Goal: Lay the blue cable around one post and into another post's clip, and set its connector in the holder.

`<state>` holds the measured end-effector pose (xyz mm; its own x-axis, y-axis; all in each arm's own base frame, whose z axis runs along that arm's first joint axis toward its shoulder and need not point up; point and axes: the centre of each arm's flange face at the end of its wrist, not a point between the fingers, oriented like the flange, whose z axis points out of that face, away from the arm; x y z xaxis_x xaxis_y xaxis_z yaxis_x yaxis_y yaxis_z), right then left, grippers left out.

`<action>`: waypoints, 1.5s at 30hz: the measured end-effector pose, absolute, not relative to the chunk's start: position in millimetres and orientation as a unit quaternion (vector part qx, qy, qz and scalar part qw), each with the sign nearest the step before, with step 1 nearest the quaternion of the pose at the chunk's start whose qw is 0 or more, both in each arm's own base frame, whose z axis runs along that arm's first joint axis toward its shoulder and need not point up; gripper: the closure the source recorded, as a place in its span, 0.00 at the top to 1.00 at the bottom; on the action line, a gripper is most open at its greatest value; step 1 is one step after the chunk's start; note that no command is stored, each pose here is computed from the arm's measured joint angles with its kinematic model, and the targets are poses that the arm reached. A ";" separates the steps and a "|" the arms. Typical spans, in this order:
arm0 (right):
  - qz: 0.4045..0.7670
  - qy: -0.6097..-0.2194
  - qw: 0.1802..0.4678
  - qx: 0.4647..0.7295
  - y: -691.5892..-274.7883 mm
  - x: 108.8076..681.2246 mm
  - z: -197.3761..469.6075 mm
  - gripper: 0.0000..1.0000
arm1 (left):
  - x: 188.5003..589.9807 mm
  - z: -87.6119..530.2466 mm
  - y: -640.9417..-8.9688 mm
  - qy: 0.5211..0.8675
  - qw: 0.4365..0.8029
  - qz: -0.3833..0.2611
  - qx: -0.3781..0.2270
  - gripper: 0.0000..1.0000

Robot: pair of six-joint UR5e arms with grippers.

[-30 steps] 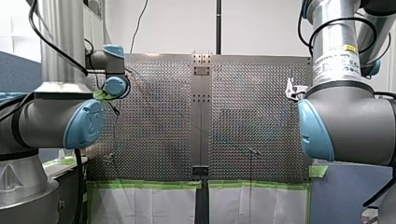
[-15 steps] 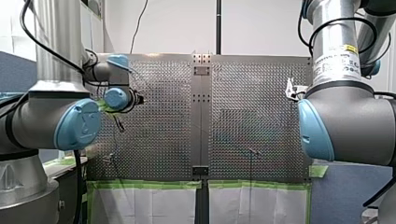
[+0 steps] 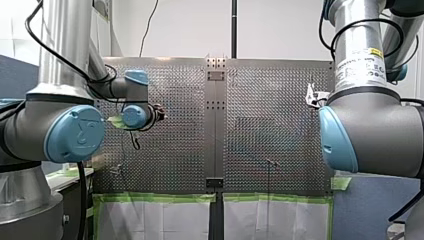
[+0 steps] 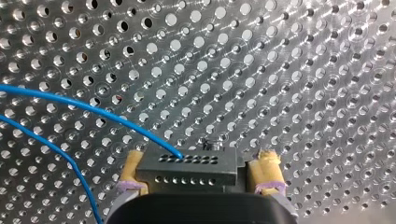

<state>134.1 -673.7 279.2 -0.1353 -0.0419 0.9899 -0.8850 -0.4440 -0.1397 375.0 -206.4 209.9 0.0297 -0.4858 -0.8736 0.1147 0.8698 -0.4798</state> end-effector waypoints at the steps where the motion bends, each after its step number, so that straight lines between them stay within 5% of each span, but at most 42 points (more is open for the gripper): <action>1: 0.633 -0.409 0.333 0.567 -673.7 134.1 279.2 1.00 | 374.1 207.2 -208.6 0.665 0.703 -0.210 -0.138 1.00; 27: 0.633 -0.409 0.333 0.567 -673.7 134.1 279.2 1.00 | 314.5 112.3 -280.2 0.756 0.632 -0.167 0.015 1.00; 45: 0.633 -0.409 0.333 0.567 -673.7 134.1 279.2 1.00 | 265.8 88.8 -323.6 0.760 0.617 -0.157 0.135 1.00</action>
